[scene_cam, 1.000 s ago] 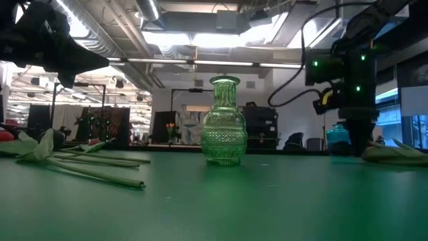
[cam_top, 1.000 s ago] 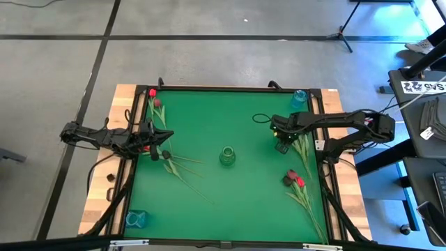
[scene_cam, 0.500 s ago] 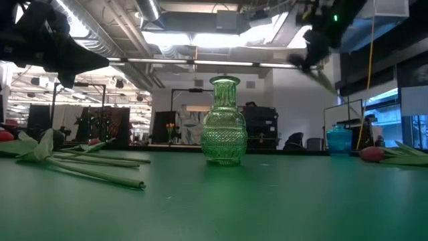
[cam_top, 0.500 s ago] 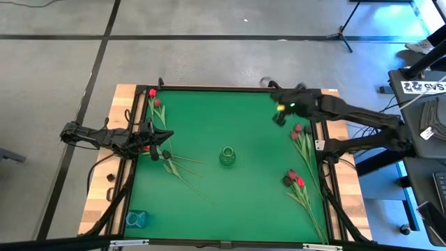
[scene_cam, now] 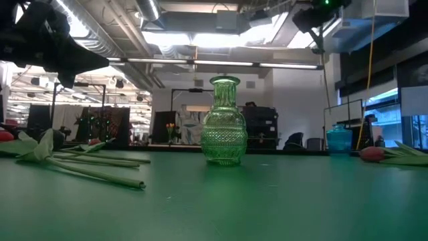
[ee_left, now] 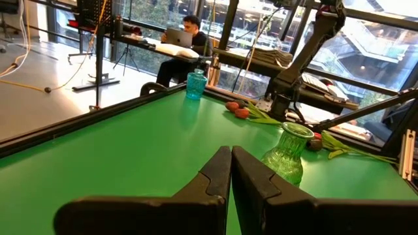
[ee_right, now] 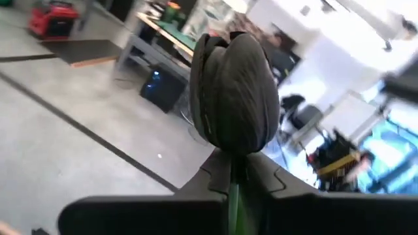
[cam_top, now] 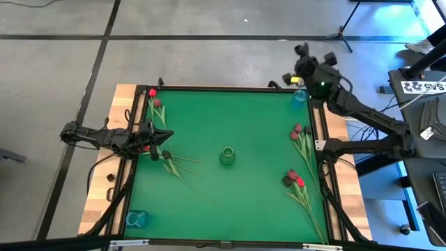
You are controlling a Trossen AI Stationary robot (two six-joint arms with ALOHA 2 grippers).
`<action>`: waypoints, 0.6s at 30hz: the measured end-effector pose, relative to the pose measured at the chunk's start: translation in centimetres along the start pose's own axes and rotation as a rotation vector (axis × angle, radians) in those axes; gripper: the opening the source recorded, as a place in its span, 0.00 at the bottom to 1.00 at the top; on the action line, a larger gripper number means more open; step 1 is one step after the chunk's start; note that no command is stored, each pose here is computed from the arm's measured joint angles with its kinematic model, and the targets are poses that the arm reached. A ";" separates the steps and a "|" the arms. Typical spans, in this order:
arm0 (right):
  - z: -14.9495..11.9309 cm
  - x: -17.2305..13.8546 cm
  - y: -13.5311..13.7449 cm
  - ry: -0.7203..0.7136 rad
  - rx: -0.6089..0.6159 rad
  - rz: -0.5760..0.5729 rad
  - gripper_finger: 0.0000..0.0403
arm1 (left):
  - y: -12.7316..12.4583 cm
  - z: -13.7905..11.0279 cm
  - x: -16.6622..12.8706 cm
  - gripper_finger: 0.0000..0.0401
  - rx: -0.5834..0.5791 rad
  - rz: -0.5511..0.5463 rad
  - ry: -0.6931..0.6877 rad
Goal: Sort flowers into vase by color
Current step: Put the top middle black flower into the top right blue vase
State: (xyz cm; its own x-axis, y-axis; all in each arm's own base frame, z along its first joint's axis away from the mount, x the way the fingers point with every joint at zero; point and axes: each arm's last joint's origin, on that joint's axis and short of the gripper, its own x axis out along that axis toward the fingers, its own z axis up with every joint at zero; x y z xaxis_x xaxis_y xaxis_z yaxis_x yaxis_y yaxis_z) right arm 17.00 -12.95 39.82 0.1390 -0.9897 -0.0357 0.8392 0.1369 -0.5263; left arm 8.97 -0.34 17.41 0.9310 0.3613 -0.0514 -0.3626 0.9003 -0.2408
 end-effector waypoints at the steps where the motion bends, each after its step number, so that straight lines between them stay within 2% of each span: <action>1: -0.4 0.5 -0.4 0.015 0.021 -0.005 0.04 | 0.0 0.0 0.0 0.03 0.000 0.000 0.000; 6: -2.2 2.9 -2.3 0.085 0.076 -0.017 0.02 | 0.0 0.0 0.0 0.03 0.000 0.000 0.000; 11: -3.1 4.2 -2.5 0.121 0.122 0.002 0.03 | 0.0 0.0 0.0 0.03 0.000 0.000 0.000; 18: -4.2 4.6 -2.4 0.199 0.086 0.040 0.05 | 0.0 0.0 0.0 0.03 0.000 0.000 -0.001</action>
State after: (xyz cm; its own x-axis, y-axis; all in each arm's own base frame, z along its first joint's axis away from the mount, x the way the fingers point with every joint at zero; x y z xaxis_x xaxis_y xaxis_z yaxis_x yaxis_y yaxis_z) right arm 13.40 -17.97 37.38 0.0739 -0.9711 -0.2269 0.8782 0.1711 -0.4466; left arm 8.97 -0.34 17.42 0.9309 0.3616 -0.0510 -0.3628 0.9002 -0.2409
